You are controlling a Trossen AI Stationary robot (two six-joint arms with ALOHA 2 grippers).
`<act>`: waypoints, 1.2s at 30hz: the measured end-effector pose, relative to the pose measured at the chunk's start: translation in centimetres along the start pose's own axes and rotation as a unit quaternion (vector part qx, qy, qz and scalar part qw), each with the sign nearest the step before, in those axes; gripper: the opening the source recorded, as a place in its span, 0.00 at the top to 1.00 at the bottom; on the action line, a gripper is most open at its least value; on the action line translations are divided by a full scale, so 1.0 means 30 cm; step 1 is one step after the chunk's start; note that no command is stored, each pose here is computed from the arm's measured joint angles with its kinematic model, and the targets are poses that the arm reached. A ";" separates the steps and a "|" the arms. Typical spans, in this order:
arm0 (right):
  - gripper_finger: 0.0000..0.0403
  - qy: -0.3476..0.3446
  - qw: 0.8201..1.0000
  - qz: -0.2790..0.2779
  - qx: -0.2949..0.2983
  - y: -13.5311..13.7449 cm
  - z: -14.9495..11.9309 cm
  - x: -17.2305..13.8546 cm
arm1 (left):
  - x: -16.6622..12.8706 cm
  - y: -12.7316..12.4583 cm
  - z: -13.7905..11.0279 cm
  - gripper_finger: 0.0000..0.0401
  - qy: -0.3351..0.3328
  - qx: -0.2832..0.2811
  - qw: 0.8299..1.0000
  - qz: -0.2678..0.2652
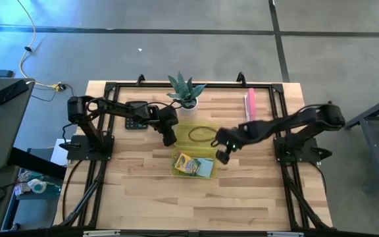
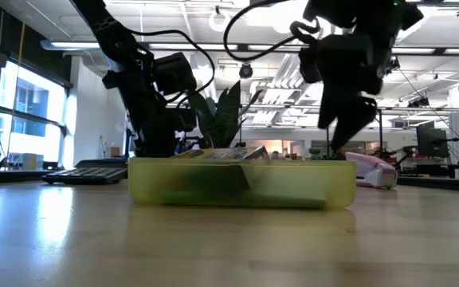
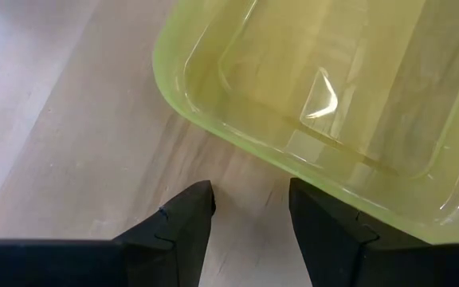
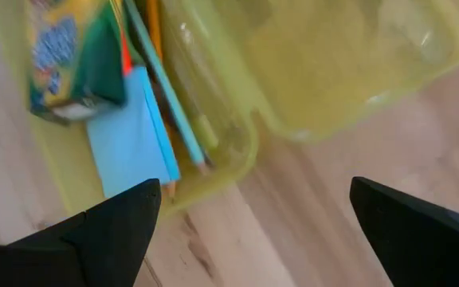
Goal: Pack school essentials
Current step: Close the yellow school supplies box
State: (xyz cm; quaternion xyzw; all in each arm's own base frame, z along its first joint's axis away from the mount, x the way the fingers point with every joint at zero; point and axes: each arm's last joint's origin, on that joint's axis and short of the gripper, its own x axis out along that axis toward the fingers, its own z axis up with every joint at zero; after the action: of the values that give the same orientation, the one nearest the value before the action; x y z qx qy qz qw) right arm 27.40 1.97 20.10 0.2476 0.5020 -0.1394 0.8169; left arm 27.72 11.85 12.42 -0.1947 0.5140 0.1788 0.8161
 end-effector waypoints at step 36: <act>0.51 0.021 0.997 -0.068 0.023 0.085 -0.092 0.173 | 0.006 -0.082 -0.007 0.60 -0.005 0.071 0.996 -0.053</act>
State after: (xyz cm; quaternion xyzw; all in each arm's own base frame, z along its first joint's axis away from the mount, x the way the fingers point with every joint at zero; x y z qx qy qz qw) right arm 28.91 5.73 15.13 0.2343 0.5310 -0.2013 0.7890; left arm 28.85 9.65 12.50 -0.1625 0.5100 0.0994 0.8389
